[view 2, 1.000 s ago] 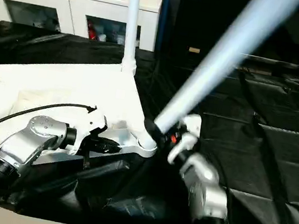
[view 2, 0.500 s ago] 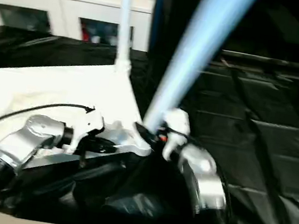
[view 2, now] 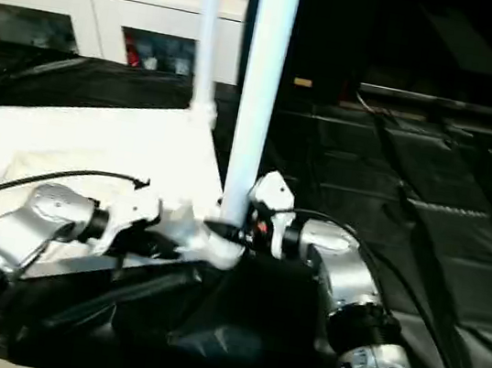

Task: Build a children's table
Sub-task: Rotate leg to tighten

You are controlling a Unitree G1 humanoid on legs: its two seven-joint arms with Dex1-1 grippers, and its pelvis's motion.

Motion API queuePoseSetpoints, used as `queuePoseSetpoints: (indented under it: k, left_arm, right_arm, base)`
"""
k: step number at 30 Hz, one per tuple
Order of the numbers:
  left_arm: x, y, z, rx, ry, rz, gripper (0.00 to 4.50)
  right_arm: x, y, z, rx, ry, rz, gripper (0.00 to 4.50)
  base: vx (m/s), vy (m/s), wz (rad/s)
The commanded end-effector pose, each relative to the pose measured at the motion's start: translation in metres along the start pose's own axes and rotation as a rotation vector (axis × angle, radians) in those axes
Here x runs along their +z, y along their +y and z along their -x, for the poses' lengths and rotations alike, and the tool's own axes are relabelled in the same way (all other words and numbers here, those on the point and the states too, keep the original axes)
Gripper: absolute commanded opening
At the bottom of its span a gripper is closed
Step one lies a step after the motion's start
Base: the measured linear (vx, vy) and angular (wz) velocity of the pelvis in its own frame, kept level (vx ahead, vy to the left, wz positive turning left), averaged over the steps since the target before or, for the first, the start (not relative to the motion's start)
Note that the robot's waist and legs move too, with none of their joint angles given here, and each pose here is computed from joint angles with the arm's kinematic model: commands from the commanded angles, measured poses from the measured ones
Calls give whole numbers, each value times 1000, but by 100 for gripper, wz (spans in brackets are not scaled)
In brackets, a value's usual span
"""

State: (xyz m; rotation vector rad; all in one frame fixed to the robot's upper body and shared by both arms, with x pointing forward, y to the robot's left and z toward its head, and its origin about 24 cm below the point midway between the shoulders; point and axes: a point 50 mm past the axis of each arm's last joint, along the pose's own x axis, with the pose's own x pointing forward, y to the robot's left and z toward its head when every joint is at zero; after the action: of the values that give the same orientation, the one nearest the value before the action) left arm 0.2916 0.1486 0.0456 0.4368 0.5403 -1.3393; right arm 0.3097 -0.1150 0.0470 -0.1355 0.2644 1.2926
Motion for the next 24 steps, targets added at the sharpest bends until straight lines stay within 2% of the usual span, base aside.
queuePoseSetpoints:
  k: [1, 8, 12, 15, 19, 20, 22, 24]
  left_arm:
    - [9, -11, -2, -138, -4, -85, 0]
    - [12, -13, 5, -180, 11, -107, 0]
    - [15, -5, 5, -88, -9, -69, 0]
    - [20, 1, 2, -14, -48, -20, 0]
    - [27, 7, -1, 75, -76, 26, 0]
    - [33, 15, -4, 169, -77, 64, 0]
    - [35, 17, -6, 200, -76, 78, 0]
    - [42, 24, -13, 294, -73, 138, 0]
  right_arm:
    - [-48, 16, 8, 62, 195, -132, 190]
    - [-48, 22, 10, 145, 208, -101, 190]
    - [-48, 20, 6, 99, 174, -106, 190]
    - [-47, 9, 0, -61, 133, -133, 190]
    - [-48, -4, -4, -243, 134, -153, 190]
    - [-49, -11, -9, -365, 129, -193, 190]
    - [-49, -13, -11, -403, 127, -211, 190]
    - [-49, -15, -20, -472, 138, -275, 190]
  base:
    - [0, 0, 0]
    - [0, 0, 0]
    - [0, 0, 0]
    - [0, 0, 0]
    - [-46, 4, -6]
    - [-51, 7, -7]
    - [-64, 15, -8]
    - [-59, 30, -14]
